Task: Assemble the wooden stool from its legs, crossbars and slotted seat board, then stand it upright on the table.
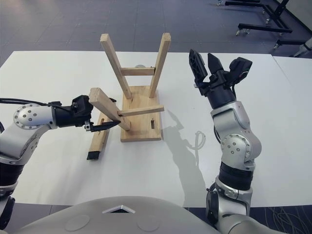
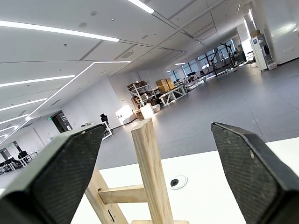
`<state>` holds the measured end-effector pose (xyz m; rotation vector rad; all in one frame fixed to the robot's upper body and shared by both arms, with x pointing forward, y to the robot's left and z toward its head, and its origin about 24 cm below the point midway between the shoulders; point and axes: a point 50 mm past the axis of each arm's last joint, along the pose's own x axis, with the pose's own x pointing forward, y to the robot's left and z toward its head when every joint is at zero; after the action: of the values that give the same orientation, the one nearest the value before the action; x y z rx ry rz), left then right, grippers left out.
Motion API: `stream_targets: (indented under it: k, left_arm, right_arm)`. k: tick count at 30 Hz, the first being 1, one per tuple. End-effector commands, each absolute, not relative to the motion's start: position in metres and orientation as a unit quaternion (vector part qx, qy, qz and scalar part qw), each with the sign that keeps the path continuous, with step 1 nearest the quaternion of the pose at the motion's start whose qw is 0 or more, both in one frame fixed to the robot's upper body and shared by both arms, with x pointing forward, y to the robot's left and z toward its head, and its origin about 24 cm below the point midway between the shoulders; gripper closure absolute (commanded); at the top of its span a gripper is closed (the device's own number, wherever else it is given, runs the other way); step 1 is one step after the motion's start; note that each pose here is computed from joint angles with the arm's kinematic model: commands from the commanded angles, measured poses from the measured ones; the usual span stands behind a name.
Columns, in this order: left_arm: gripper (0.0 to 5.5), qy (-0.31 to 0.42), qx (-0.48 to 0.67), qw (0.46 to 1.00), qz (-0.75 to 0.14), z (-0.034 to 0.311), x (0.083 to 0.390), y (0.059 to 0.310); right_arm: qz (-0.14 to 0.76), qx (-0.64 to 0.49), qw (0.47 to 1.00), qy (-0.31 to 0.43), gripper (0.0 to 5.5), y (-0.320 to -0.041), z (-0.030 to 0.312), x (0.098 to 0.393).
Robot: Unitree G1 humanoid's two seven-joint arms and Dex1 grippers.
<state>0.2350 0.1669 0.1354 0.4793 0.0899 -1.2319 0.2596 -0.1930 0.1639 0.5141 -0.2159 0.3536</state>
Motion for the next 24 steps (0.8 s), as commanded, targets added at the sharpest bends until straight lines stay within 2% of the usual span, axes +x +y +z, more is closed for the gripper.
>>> stream_targets:
  k: [1, 7, 13, 20, 24]
  left_arm:
    - [1.72, 0.028, 0.231, 0.786, -0.572, 0.146, 0.227, 0.168]
    - [1.72, -0.008, 0.201, 0.819, -0.538, 0.163, 0.217, 0.178]
    - [1.72, -0.026, 0.151, 0.885, -0.439, 0.184, 0.203, 0.207]
    - [1.72, 0.103, 0.087, 0.894, -0.427, 0.132, 0.149, 0.211]
    - [1.72, 0.205, 0.121, 0.92, -0.313, 0.089, 0.151, 0.228]
  right_arm:
    - [0.164, 0.251, 0.947, -0.114, 1.31, -0.198, 0.165, 0.259]
    - [0.158, 0.247, 0.949, -0.112, 1.31, -0.202, 0.164, 0.257]
    - [0.158, 0.238, 0.953, -0.101, 1.31, -0.211, 0.164, 0.257]
    - [0.194, 0.211, 0.955, -0.077, 1.31, -0.217, 0.173, 0.273]
    - [0.214, 0.205, 0.953, -0.07, 1.31, -0.215, 0.177, 0.279]
